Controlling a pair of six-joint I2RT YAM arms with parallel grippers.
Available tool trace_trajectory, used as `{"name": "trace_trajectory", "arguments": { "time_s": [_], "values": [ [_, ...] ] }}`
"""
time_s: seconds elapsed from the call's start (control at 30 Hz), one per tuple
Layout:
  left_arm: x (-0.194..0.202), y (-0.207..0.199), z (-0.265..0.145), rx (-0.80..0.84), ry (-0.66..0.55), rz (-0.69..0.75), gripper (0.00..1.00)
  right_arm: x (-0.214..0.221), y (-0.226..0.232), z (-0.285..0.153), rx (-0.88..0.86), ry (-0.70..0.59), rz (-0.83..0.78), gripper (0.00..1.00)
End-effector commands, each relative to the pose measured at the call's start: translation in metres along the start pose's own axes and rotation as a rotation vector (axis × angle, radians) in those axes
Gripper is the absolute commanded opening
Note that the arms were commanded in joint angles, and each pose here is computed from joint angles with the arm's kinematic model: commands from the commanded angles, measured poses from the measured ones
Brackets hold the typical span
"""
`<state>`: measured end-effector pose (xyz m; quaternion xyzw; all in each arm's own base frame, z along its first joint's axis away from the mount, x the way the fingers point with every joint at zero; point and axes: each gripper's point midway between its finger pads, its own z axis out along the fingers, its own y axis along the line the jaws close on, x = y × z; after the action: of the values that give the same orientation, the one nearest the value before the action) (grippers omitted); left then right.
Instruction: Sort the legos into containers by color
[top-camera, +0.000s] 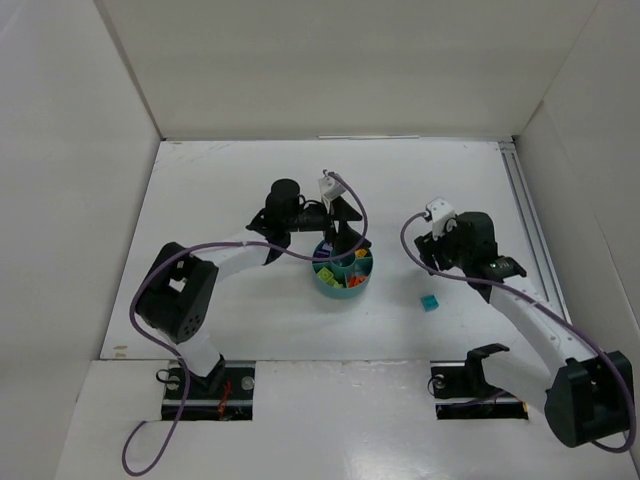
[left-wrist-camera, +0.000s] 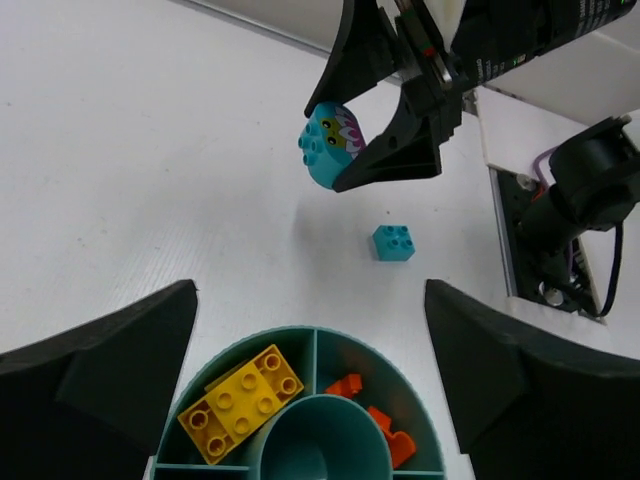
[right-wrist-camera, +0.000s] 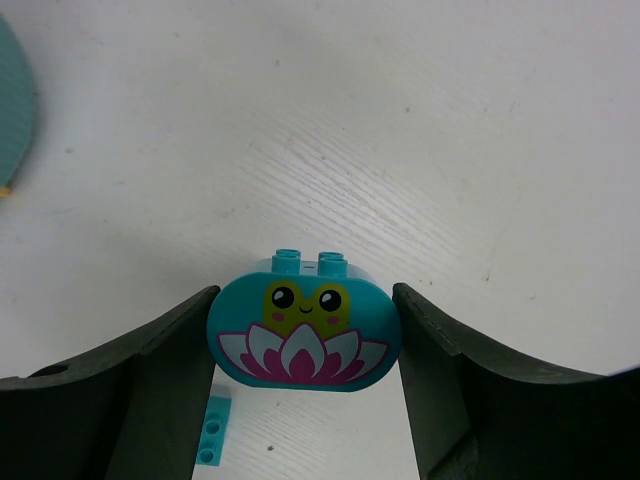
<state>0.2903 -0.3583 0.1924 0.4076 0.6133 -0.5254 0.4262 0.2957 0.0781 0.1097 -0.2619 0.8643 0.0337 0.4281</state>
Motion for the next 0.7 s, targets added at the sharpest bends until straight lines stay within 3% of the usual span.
{"name": "trace_trajectory", "arguments": {
  "time_s": [0.0,0.17,0.3,0.37,0.67],
  "values": [
    [-0.038,-0.024,-0.009,0.024,-0.066,0.082,1.00,-0.051,0.010,-0.019,-0.053,-0.192,-0.142,0.66],
    [-0.073,-0.030,-0.036,-0.078,-0.151,0.076,1.00,-0.091,0.043,-0.042,-0.100,-0.359,-0.286,0.66],
    [-0.080,-0.033,-0.065,-0.176,-0.209,0.025,1.00,-0.136,0.109,-0.070,-0.288,-0.597,-0.481,0.66],
    [-0.079,-0.030,-0.077,-0.265,-0.240,-0.009,1.00,-0.147,0.129,-0.073,-0.333,-0.645,-0.537,0.66],
    [-0.056,-0.032,-0.147,-0.624,-0.363,-0.183,1.00,-0.168,0.167,-0.042,-0.257,-0.593,-0.654,0.64]
  ]
}}
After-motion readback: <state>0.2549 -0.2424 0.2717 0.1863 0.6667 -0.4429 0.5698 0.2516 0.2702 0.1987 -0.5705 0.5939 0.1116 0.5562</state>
